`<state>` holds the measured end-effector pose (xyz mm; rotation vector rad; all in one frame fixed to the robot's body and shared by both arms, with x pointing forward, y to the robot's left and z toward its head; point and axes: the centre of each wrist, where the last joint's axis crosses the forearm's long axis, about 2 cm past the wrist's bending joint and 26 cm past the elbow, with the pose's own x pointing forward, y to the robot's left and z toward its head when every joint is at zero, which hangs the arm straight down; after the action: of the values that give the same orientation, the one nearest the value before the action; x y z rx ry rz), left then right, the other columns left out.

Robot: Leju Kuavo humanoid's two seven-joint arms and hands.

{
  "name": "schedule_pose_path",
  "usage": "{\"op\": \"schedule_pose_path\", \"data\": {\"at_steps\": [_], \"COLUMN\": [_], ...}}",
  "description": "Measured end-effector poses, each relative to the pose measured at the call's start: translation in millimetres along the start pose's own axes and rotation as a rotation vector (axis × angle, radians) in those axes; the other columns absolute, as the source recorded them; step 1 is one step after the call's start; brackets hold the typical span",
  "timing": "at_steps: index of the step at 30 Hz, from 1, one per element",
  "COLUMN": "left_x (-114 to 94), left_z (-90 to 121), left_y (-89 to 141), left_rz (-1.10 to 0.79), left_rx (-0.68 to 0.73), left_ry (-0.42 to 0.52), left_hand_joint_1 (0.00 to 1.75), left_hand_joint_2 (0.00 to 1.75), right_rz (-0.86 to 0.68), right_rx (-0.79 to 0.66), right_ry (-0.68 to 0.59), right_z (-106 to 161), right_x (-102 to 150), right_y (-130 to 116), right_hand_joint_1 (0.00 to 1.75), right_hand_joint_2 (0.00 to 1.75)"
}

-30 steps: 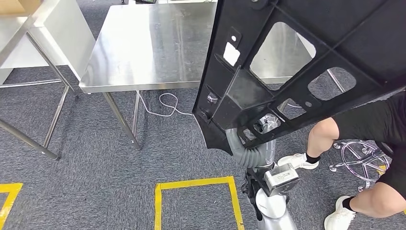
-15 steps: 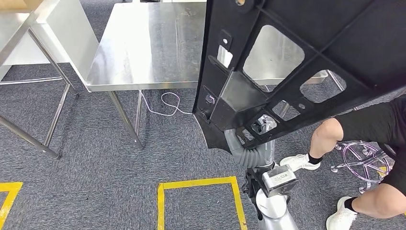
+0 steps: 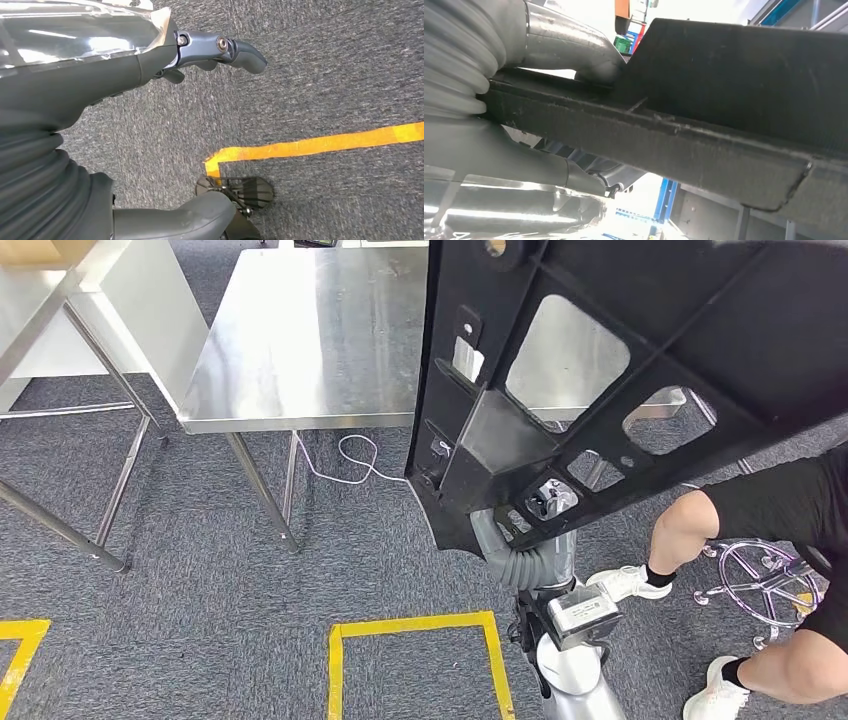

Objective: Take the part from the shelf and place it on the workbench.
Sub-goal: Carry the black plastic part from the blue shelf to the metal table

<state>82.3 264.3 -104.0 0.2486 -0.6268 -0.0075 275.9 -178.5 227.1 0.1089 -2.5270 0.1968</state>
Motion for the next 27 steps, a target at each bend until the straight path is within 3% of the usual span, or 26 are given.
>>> {"op": "schedule_pose_path", "data": {"at_steps": [27], "left_x": [-2.6], "left_z": [0.7], "left_y": [1.5], "left_rz": [-0.004], "left_rx": [0.001], "left_ry": [0.009], "left_hand_joint_1": [0.00], "left_hand_joint_2": [1.75], "right_rz": [-0.012], "right_rx": [0.011], "right_ry": [0.015], "right_z": [3.0], "right_x": [-2.2], "right_y": [3.0], "right_hand_joint_1": [1.75], "right_hand_joint_2": [1.75]}}
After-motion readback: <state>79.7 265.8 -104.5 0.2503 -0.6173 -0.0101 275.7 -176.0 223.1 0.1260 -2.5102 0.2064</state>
